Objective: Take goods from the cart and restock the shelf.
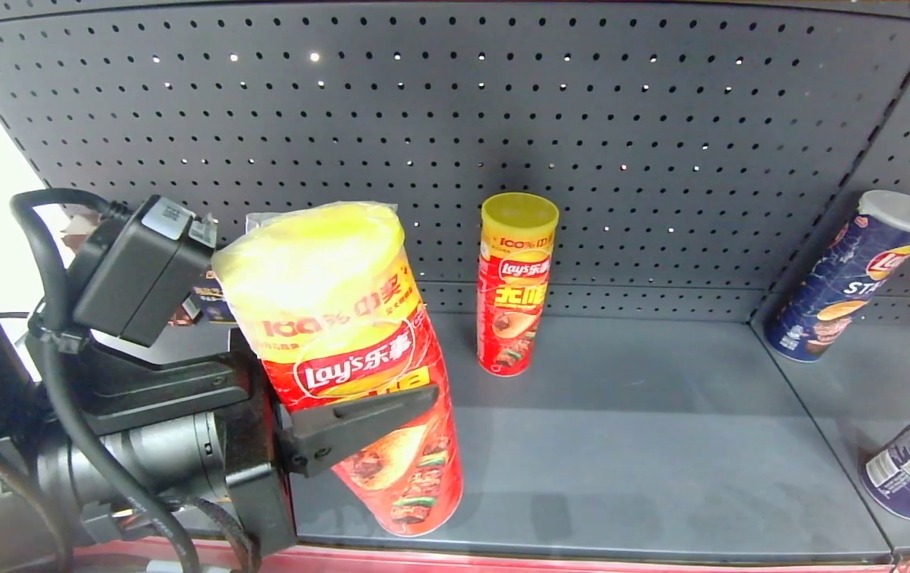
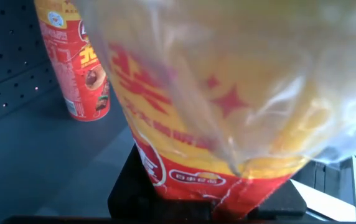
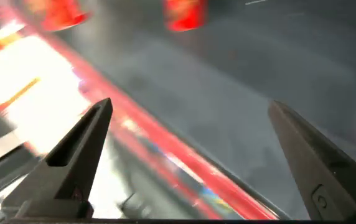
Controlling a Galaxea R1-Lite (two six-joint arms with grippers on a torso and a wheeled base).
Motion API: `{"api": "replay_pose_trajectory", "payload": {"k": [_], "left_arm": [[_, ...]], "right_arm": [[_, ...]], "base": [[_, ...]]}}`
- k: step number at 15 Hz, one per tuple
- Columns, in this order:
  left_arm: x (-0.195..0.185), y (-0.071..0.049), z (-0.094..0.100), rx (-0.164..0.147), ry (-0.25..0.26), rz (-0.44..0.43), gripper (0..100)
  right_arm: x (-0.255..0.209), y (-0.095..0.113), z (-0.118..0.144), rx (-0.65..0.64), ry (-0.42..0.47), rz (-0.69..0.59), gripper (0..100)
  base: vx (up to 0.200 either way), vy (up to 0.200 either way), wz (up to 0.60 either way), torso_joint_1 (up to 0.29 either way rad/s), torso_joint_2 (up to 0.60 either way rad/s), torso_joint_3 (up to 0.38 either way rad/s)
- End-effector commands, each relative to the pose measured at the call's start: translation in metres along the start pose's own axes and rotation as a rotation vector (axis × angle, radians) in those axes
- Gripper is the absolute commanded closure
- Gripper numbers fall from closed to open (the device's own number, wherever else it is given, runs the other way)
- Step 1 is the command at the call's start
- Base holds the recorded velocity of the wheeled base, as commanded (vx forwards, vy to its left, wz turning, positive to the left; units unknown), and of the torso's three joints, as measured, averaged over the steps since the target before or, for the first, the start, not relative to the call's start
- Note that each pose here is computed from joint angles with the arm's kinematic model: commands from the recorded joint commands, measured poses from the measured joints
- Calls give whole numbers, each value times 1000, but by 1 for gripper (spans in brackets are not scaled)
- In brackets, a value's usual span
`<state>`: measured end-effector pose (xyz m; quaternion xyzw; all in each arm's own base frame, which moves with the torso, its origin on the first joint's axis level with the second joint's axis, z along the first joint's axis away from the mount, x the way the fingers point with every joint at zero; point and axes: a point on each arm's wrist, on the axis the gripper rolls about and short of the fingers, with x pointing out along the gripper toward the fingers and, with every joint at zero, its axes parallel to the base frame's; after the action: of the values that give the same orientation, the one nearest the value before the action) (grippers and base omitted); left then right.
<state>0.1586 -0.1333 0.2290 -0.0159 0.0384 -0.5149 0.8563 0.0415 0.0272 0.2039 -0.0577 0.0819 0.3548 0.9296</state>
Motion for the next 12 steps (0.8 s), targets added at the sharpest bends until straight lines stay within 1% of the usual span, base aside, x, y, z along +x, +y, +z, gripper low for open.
{"api": "replay_pose_trajectory", "payload": {"k": [1,2,3,6,9,10,12], "left_arm": [[0,0,-1,-3,2,-1,100],[0,0,-2,-5,8,1,100],[-1,1,-4,-8,13,8,100],[-1,1,-5,-11,15,12,100],[-2,1,-5,-13,15,14,100],[-2,1,-5,-14,15,14,100],[-1,2,-4,-14,13,11,100]], "right_arm": [[39,3,7,-9,130,131,0],[50,2,9,-8,135,129,0],[61,1,12,-7,112,130,0],[91,-1,22,106,88,132,0],[125,-5,27,109,129,132,0],[138,-7,27,100,123,148,0],[159,-9,33,76,81,198,0]], "base": [[0,0,0,0,0,0],[0,0,0,0,0,0],[0,0,0,0,0,0],[0,0,0,0,0,0],[0,0,0,0,0,0],[0,0,0,0,0,0],[0,0,0,0,0,0]]}}
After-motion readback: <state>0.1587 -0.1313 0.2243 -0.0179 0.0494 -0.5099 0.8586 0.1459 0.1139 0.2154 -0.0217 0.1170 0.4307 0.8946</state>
